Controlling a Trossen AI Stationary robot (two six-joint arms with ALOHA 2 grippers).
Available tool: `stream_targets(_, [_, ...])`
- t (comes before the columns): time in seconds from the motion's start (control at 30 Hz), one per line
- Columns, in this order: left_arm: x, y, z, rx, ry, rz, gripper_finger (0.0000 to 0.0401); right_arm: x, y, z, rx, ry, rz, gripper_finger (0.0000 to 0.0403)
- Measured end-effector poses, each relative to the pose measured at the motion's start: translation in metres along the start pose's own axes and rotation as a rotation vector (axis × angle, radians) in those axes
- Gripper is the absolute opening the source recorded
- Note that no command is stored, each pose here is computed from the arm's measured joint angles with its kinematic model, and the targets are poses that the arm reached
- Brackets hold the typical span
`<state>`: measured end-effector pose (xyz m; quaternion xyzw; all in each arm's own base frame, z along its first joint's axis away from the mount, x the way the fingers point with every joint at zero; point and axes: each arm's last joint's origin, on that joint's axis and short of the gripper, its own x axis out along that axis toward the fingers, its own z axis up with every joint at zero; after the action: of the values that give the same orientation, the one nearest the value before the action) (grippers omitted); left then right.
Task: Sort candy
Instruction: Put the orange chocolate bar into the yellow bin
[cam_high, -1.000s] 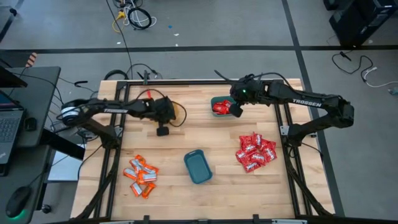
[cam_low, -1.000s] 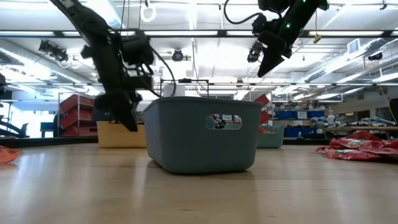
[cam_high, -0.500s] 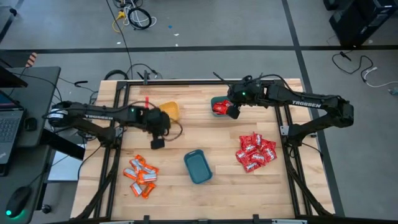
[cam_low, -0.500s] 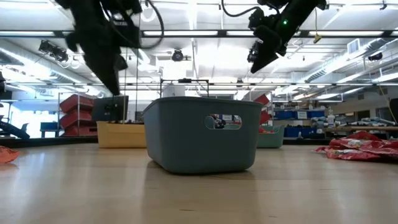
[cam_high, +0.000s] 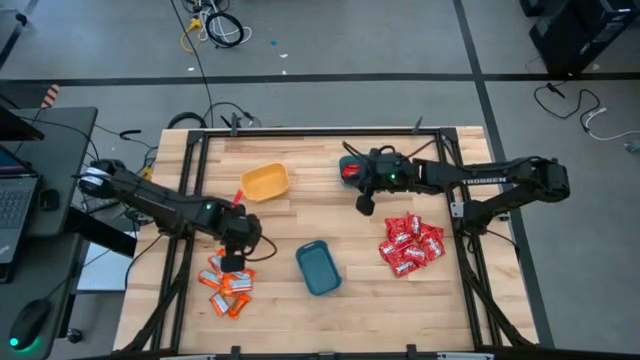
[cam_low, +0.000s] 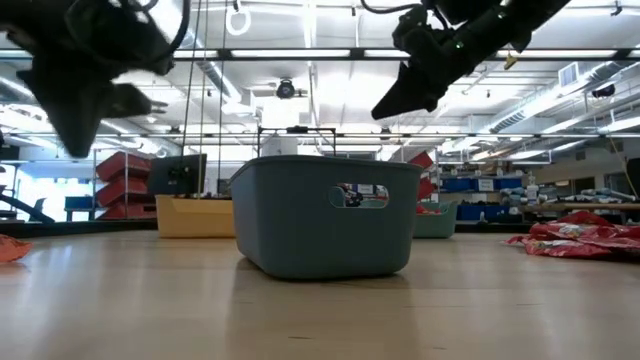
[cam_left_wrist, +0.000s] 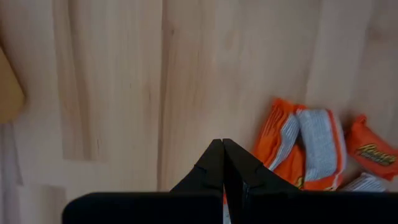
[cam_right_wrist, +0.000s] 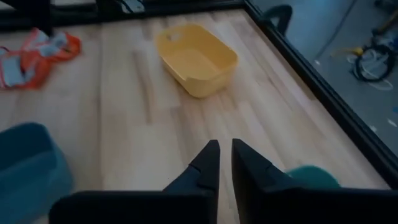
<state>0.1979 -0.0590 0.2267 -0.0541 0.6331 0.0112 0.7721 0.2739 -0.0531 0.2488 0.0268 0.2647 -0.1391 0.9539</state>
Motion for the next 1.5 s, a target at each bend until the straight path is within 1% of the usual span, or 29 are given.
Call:
stream_targets(0.07, [0.005,-0.001,-0.004,-0.011,0.022,-0.007,0.0000,0.001,0.004,-0.002,-0.005,-0.022,0.014,0.0039])
stream_targets(0.17, [0.015,-0.003,-0.008,-0.028,0.031,-0.057,0.0001,0.000,0.009,-0.002,-0.004,-0.028,0.029,0.0052])
stream_targets(0.27, [0.020,-0.004,-0.010,-0.038,0.050,-0.116,0.0014,0.000,0.011,-0.002,0.000,-0.028,0.034,0.0067])
stream_targets(0.4, [0.022,-0.005,-0.008,-0.118,0.031,-0.139,0.0055,0.000,0.010,-0.002,0.001,-0.029,0.032,0.0087])
stream_targets(0.5, [0.022,-0.008,-0.008,-0.135,0.028,-0.153,0.0095,0.000,0.010,-0.002,0.001,-0.029,0.032,0.0099])
stream_targets(0.7, [0.032,-0.018,-0.009,-0.112,0.084,-0.158,0.0171,0.000,0.010,-0.002,0.001,-0.028,0.030,0.0114])
stream_targets(0.83, [0.043,-0.025,-0.009,-0.083,0.127,-0.134,0.0198,0.000,0.010,-0.002,0.001,-0.028,0.029,0.0115])
stream_targets(1.0, [0.058,-0.029,-0.014,-0.062,0.226,-0.081,0.0205,0.000,0.010,-0.002,0.001,-0.028,0.029,0.0115])
stream_targets(1.13, [0.067,-0.032,-0.016,-0.044,0.270,-0.062,0.0206,0.000,0.010,-0.002,0.001,-0.028,0.029,0.0115])
stream_targets(1.23, [0.071,-0.035,-0.015,-0.021,0.268,-0.062,0.0205,0.000,0.010,-0.002,0.000,-0.027,0.029,0.0116])
stream_targets(1.37, [0.075,-0.038,-0.011,0.015,0.232,-0.069,0.0204,0.000,0.010,-0.003,-0.001,-0.026,0.029,0.0116])
stream_targets(1.5, [0.076,-0.038,-0.006,0.045,0.154,-0.040,0.0204,0.000,0.010,-0.003,-0.003,-0.024,0.029,0.0116])
